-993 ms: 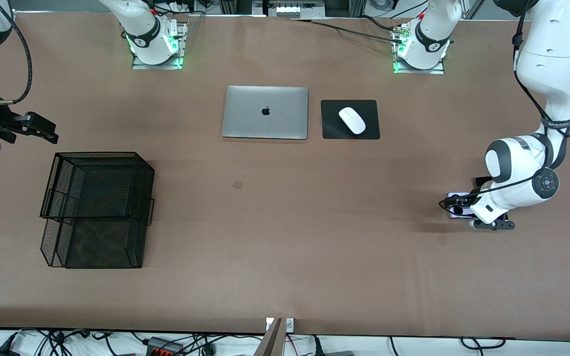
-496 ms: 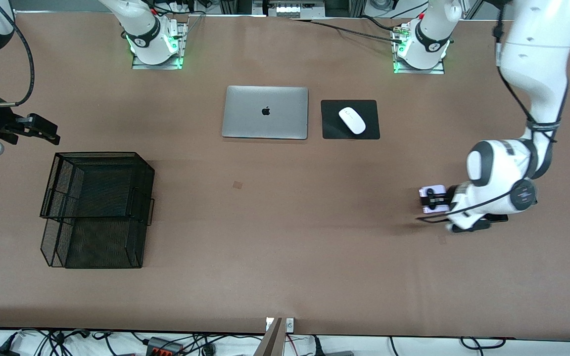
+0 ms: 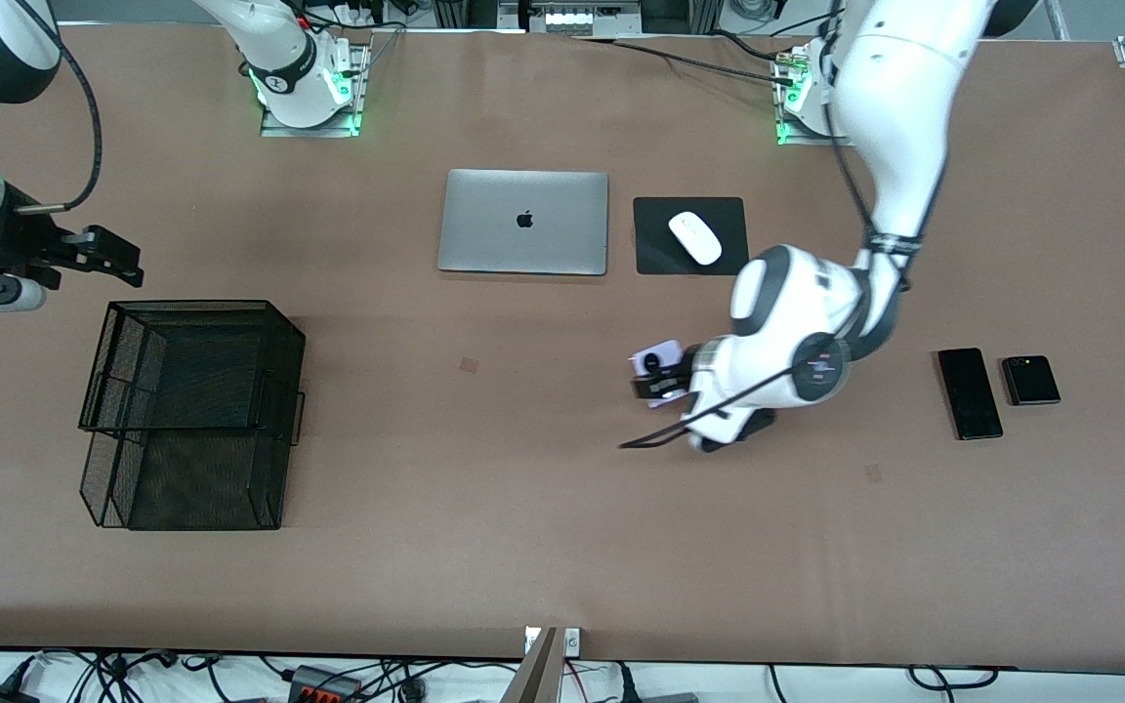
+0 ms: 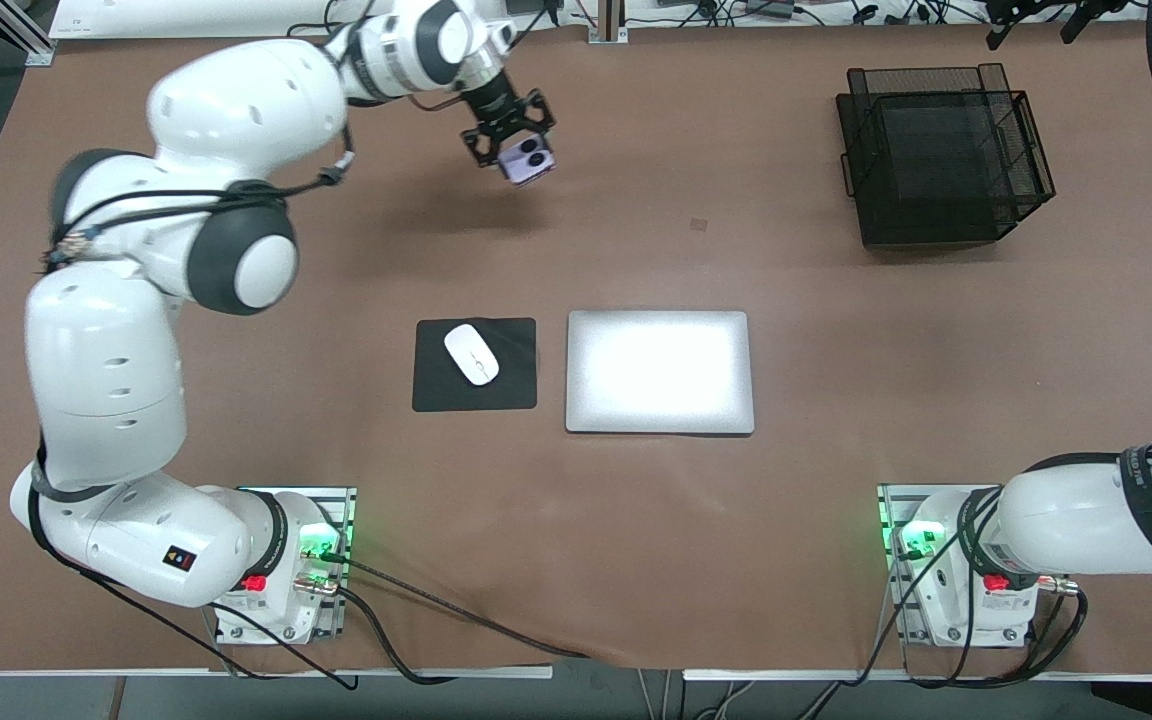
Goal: Place phones with both arms
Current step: 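Carry the white phone toward the laptop with the left gripper, then lower the white phone onto the table and open the left gripper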
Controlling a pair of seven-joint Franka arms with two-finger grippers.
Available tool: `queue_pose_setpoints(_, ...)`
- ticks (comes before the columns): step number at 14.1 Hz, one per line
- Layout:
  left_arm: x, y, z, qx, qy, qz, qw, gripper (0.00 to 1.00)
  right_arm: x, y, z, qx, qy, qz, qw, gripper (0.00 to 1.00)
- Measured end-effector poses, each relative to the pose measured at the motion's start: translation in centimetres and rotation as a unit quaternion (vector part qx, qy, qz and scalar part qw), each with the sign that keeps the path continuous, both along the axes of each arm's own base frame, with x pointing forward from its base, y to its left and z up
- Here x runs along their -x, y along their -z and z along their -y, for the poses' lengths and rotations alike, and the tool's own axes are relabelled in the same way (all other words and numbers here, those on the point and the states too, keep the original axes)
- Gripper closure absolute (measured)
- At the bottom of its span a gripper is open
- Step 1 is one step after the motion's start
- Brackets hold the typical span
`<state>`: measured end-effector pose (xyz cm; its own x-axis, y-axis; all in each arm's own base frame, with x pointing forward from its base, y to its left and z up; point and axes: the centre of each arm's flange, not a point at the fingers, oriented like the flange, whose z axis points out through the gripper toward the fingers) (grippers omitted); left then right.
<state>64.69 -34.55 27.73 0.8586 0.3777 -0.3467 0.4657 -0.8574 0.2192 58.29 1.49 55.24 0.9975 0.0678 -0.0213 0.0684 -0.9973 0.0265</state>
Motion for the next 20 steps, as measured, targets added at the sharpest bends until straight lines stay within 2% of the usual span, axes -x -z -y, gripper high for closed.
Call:
queue_pose_setpoints(3, -0.8, -0.9, 4.7, -0.004, -0.012, 0.031, 0.999, 0.16, -0.6, 1.0, -1.0, 0.000, -0.009, -0.001, 1.000, 0.00)
queue_pose_setpoints(7, -0.8, -1.4, 9.8, 0.019, -0.012, 0.099, 0.995, 0.16, -1.2, 2.5, -4.7, 0.000, -0.038, -0.004, 0.999, 0.00)
queue_pose_setpoints(10, 1.2, 0.6, 14.2, 0.023, 0.027, 0.161, 0.986, 0.16, -1.6, 3.9, -6.0, 0.000, -0.048, -0.009, 0.999, 0.00)
queue_pose_setpoints(13, 3.9, 2.9, 18.7, 0.032, 0.041, 0.216, 0.975, 0.16, -1.9, 5.0, -6.6, 0.000, -0.053, -0.016, 0.998, 0.00)
queue_pose_setpoints(16, 5.2, 4.9, 20.7, 0.011, 0.063, 0.246, 0.967, 0.16, -2.0, 4.9, -6.9, 0.000, -0.055, -0.013, 0.998, 0.00)
queue_pose_setpoints(20, 7.0, 7.7, 22.5, -0.011, 0.091, 0.255, 0.963, 0.16, -2.5, 4.4, -8.2, -0.001, -0.065, -0.006, 0.998, 0.00)
